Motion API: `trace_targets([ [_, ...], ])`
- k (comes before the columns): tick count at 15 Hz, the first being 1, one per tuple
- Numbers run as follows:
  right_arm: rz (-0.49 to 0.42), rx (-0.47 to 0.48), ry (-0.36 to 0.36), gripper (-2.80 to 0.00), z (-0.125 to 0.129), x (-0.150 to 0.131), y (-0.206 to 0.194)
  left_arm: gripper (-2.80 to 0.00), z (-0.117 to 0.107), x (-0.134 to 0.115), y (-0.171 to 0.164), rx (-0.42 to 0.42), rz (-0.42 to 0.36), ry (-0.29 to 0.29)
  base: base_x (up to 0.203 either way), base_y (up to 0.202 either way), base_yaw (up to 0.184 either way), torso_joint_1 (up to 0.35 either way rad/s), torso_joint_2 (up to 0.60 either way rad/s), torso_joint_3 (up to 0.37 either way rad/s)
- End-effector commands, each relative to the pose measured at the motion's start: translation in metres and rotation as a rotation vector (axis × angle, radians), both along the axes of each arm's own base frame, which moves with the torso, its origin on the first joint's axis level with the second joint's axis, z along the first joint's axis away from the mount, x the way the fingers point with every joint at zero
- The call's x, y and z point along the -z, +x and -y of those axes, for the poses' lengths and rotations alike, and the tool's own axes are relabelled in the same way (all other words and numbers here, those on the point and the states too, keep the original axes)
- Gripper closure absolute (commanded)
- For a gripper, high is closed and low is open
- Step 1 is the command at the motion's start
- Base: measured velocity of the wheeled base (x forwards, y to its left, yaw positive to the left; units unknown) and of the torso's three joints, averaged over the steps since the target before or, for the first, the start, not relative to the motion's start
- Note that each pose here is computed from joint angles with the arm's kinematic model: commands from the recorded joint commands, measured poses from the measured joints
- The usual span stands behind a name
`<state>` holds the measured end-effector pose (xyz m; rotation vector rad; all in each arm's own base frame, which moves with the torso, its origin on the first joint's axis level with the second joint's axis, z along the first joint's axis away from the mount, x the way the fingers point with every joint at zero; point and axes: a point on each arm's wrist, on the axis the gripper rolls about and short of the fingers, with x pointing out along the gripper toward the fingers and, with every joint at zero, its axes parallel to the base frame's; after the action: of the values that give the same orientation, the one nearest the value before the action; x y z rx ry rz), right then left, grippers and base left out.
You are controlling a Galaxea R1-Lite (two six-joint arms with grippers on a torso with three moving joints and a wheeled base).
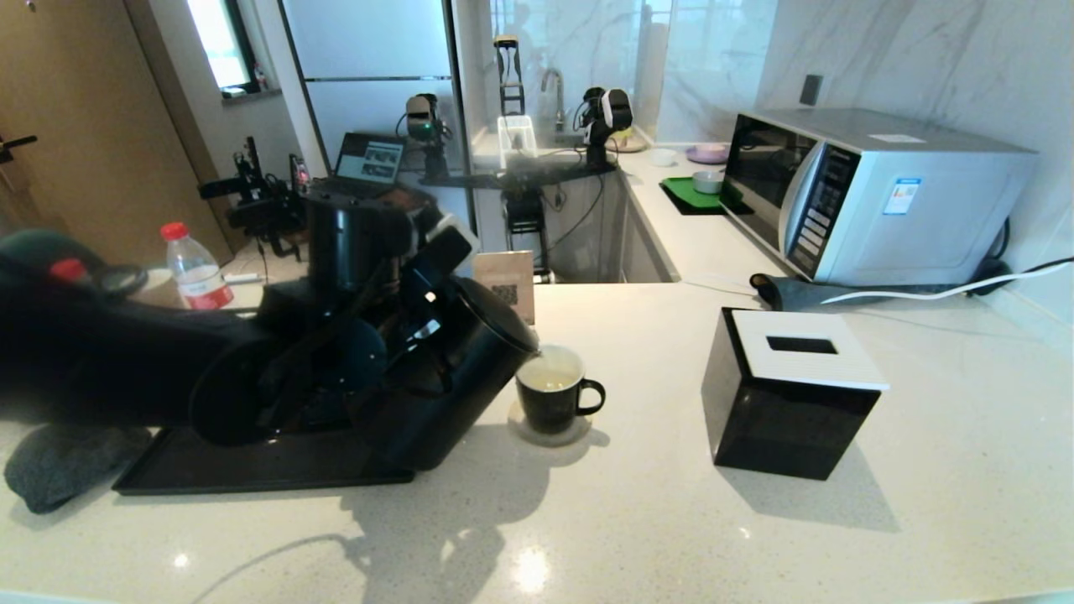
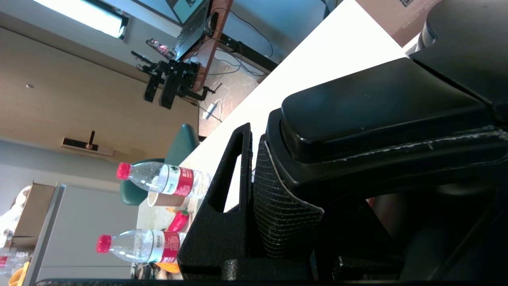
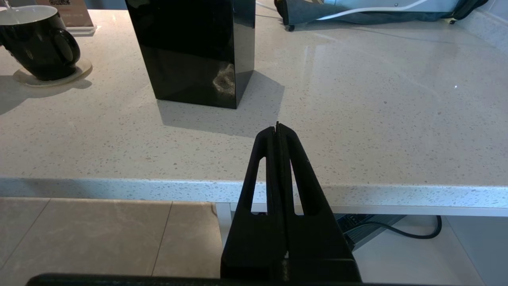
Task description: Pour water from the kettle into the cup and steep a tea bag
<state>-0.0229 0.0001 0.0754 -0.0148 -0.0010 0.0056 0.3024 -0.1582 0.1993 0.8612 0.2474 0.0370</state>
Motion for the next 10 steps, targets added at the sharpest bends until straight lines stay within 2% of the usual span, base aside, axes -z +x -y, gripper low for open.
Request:
trace_targets([
  [1,-0.001,-0.001,-0.001,0.0,0.0,-0.0001,0.0001,0.0,-0.0005,-0.0018,-0.0008,-0.004,0.005,0.002,0.0,0.0,0.0,0.0,0.0,0.0],
  [10,-0.001,-0.001,-0.001,0.0,0.0,-0.0001,0.0001,0.0,-0.0004,-0.0047,0.0004,-0.007,-0.013,0.013,0.0,0.0,0.0,0.0,0.0,0.0],
])
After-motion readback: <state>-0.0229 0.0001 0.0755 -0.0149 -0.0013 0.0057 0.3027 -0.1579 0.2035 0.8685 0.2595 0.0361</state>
